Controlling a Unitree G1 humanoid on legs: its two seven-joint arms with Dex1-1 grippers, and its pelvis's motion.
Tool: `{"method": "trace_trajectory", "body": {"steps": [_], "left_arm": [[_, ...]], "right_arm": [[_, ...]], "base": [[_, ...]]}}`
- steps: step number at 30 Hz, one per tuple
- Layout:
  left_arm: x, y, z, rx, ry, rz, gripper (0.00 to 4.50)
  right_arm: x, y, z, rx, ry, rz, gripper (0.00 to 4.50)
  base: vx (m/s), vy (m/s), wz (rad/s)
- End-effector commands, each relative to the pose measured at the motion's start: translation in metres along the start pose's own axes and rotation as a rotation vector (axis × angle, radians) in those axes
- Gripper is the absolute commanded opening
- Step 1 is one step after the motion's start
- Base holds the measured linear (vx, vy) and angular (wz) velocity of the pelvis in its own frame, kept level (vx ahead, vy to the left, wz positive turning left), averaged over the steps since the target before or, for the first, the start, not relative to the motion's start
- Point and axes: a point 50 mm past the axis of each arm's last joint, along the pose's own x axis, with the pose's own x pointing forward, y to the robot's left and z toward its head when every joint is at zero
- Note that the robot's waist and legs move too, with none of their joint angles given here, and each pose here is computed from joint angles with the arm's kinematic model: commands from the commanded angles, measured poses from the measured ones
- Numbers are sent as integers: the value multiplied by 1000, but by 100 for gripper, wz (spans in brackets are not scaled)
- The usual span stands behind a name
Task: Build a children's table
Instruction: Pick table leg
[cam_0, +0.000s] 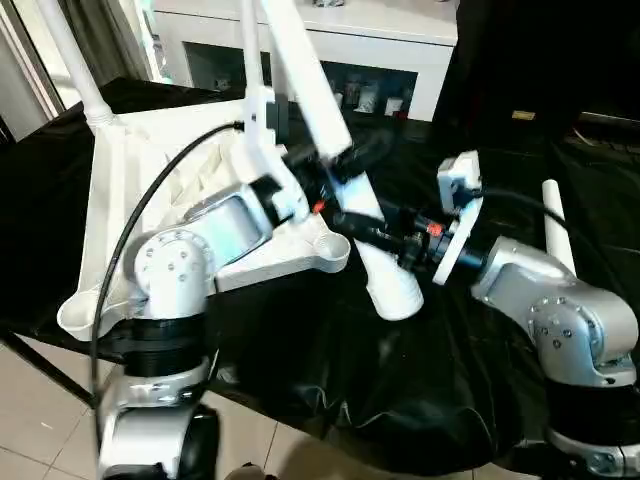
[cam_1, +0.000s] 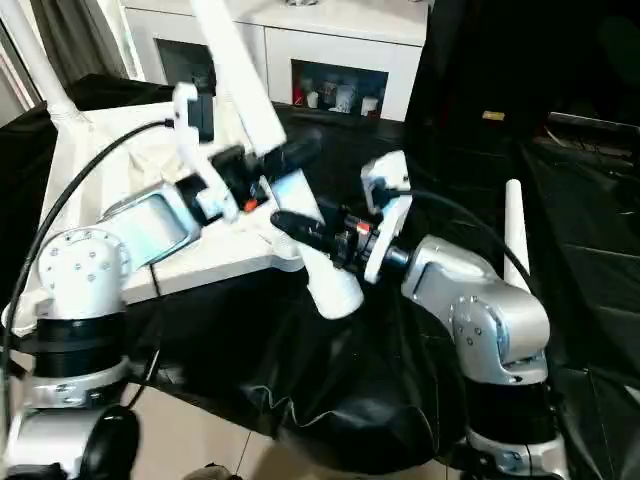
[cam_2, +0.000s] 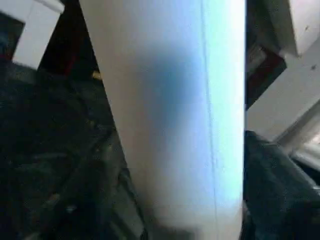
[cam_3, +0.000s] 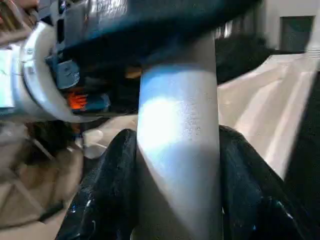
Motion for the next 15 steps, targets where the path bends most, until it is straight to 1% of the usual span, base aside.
{"method": "trace_trajectory", "body": {"steps": [1, 4, 5, 6, 7, 8, 9, 10, 12, 14, 15], "left_arm": [[1, 1, 1, 10, -1, 30, 331], [3, 7, 5, -5, -39, 93, 324], [3, 8, 5, -9, -43, 104, 289], [3, 8, 5, -9, -48, 114, 281], [4, 9, 6, -8, -51, 122, 281], [5, 10, 7, -29, -72, 137, 286], [5, 10, 7, -30, -73, 138, 276], [6, 12, 8, -41, -87, 152, 276], [7, 14, 8, -57, -104, 178, 235], [9, 16, 5, -73, -114, 219, 238], [9, 16, 5, -74, -115, 223, 224]], "right_arm": [[2, 1, 6, -74, -8, -16, 182], [4, 0, 6, -116, -1, -47, 182], [5, 0, 6, -126, 2, -55, 182], [6, -1, 6, -141, 6, -69, 182], [7, -2, 6, -156, 10, -82, 182], [9, -2, 5, -182, 14, -98, 182], [9, -2, 5, -183, 14, -99, 182], [10, -2, 5, -197, 17, -109, 182], [12, -2, 4, -217, 17, -121, 182], [16, -4, 4, -234, 10, -153, 182], [16, -4, 4, -236, 9, -158, 182]], "base": [[0, 0, 0], [0, 0, 0], [0, 0, 0], [0, 0, 0], [0, 0, 0], [0, 0, 0], [0, 0, 0], [0, 0, 0], [0, 0, 0], [0, 0, 0], [0, 0, 0]]}}
